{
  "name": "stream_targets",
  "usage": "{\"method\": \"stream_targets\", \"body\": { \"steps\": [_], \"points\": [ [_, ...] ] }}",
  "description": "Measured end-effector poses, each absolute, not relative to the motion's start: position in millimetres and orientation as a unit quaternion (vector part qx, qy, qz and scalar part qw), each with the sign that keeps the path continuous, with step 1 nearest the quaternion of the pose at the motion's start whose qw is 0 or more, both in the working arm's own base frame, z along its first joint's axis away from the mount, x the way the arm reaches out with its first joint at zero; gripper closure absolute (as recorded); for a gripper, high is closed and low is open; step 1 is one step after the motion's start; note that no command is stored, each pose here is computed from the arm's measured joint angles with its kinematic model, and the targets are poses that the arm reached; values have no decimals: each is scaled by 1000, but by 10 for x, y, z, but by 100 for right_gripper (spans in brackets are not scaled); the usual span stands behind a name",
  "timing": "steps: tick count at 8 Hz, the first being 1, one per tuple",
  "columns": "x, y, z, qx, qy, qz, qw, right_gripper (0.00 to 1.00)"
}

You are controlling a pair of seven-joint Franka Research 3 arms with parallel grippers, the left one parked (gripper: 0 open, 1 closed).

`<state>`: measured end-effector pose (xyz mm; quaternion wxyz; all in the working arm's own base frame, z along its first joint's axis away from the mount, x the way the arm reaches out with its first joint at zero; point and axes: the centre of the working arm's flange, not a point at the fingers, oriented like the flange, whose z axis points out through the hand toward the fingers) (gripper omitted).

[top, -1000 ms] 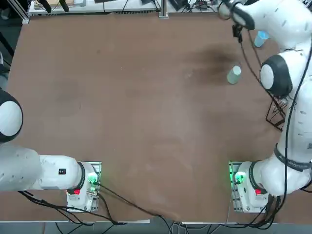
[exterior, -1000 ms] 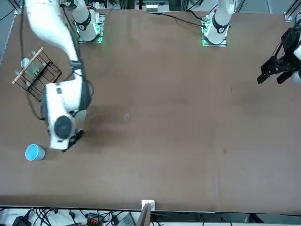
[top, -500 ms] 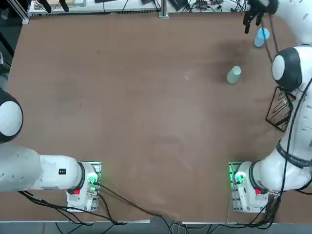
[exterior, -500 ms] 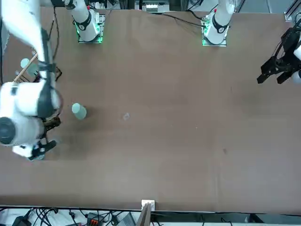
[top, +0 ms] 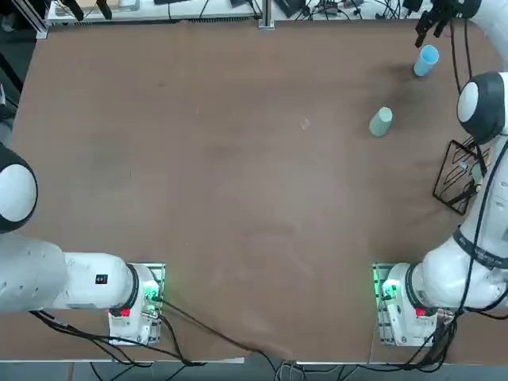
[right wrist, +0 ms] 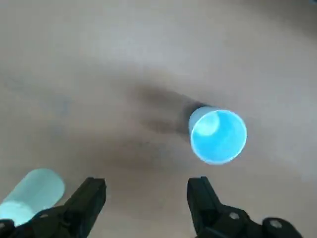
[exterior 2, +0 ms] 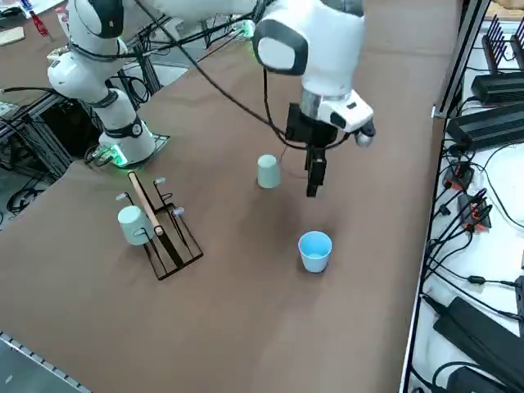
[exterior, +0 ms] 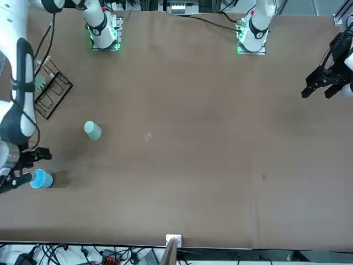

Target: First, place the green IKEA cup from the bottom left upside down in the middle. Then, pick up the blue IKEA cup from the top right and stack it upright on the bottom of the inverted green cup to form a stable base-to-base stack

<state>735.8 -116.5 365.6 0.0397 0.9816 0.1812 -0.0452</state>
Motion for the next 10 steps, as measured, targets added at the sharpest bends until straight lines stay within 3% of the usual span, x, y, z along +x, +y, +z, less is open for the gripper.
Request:
{"method": "stream_targets", "body": {
  "steps": [5, 10],
  "points": [
    [7420, -1399, 2861, 977, 207, -20, 46, 6],
    [7396, -1494, 2683, 969, 240, -30, 46, 10]
  ]
}}
